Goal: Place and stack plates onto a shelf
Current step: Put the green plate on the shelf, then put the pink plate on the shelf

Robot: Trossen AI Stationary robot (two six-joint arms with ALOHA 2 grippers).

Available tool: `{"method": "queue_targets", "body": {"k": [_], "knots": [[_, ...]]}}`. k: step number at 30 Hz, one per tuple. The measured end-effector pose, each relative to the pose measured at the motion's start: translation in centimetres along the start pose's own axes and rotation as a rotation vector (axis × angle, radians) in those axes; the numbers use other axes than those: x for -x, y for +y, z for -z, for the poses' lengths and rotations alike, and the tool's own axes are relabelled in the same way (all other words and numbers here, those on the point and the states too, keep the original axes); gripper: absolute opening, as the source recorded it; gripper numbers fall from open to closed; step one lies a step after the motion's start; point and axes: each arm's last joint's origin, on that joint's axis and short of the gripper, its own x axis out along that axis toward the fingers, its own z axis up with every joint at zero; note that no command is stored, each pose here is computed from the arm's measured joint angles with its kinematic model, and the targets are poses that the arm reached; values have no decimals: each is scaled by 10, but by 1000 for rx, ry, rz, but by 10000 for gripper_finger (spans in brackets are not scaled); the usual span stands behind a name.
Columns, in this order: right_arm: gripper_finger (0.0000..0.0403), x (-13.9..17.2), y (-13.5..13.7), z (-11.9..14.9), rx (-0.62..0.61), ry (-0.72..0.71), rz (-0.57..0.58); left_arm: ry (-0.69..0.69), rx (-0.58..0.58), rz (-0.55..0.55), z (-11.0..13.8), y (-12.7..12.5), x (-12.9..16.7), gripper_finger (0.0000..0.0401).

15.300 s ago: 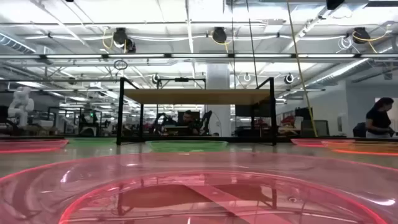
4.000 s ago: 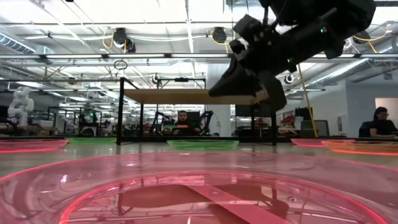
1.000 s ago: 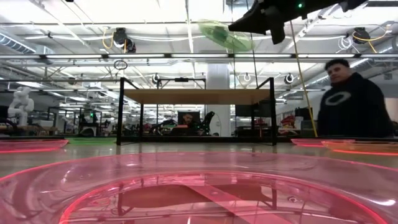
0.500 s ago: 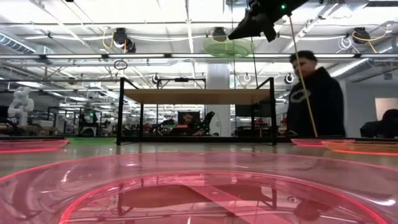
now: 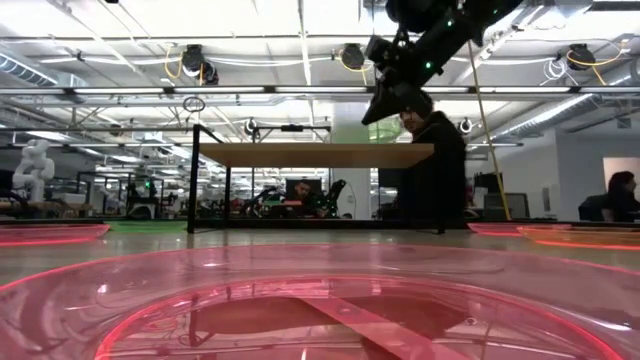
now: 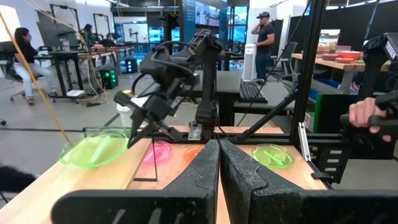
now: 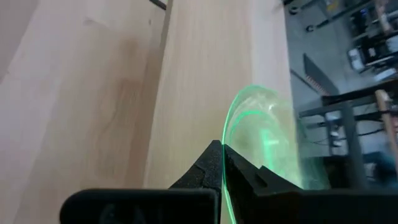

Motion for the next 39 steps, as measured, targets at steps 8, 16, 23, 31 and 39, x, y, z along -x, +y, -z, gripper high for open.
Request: {"method": "queue_targets", "body": {"k": [8,16,23,31,39], "knots": [[0,-10,-5,8,-49,8,-15,0,0,0,0,0,0,21],[0,-9,-1,9,-99,-2,-71,0,0,0,0,0,0,21],[0,-9,2,10,-113,10,-111,0,0,0,0,0,0,21],[41,-9,2,9,-120,3,-106,0,0,0,0,0,0,21],[83,-7,1,9,-128,0,-102,0,0,0,0,0,0,21]]}}
